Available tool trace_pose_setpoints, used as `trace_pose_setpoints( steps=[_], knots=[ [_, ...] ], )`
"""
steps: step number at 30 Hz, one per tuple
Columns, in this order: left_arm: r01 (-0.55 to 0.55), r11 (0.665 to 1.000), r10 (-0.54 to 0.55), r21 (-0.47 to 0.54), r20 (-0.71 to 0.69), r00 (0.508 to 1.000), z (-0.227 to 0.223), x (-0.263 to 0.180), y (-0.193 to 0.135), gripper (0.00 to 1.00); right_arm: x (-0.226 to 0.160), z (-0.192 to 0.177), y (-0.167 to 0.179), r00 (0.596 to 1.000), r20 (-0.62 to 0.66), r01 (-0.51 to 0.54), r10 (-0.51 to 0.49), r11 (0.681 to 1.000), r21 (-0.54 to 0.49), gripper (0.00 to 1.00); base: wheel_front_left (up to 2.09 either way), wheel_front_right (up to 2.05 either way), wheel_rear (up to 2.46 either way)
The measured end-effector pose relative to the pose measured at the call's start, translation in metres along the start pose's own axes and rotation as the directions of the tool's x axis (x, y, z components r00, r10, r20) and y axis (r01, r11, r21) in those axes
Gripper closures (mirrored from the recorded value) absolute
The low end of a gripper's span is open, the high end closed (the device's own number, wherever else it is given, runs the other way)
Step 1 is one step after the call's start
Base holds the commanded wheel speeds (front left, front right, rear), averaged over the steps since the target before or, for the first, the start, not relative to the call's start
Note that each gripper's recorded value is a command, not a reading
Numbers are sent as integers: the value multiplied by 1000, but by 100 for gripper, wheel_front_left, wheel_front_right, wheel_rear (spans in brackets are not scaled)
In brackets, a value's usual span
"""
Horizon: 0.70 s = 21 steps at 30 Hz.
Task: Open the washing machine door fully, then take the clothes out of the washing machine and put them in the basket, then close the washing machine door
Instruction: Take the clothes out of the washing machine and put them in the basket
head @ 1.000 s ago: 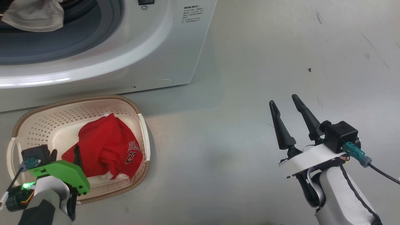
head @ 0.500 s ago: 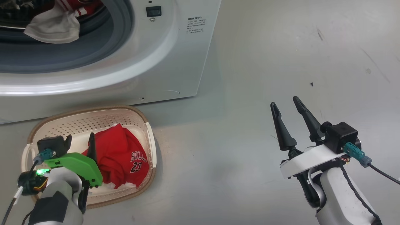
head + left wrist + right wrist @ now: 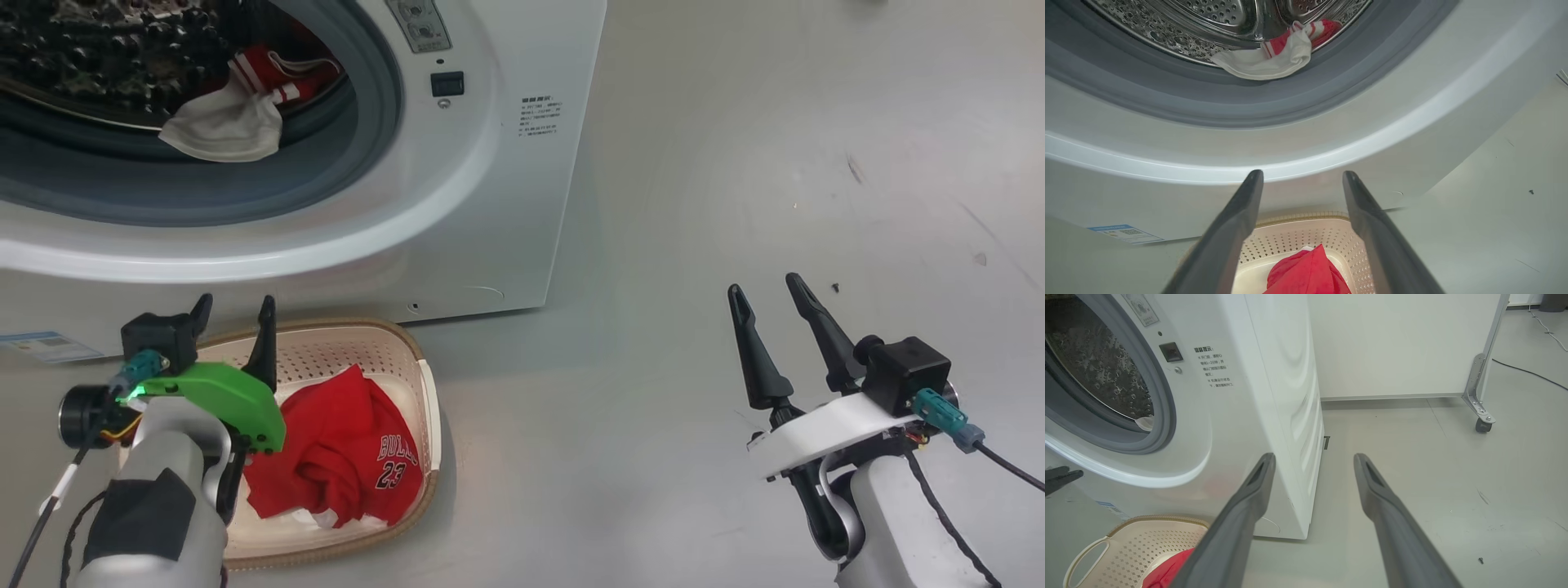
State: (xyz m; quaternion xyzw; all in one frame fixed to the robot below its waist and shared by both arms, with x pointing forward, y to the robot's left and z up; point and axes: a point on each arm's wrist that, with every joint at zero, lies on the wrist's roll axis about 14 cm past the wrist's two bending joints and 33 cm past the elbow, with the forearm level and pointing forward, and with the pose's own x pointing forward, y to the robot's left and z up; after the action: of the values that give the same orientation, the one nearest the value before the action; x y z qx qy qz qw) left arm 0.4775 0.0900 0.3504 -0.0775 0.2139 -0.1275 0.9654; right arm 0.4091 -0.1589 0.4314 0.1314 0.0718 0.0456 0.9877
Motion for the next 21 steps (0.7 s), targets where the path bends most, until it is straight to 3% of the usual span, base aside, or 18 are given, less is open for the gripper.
trace_pose_setpoints(
  steps=[8,21],
  knots=[
    [24,1000,-28,18,205,978,71,-15,-10,0,-9,11,9,999,33,-17,17,1000,8,0,0,0,0],
    [29,999,-34,22,313,949,93,-58,-18,0,-24,25,25,995,78,-56,56,998,8,0,0,0,0]
  ],
)
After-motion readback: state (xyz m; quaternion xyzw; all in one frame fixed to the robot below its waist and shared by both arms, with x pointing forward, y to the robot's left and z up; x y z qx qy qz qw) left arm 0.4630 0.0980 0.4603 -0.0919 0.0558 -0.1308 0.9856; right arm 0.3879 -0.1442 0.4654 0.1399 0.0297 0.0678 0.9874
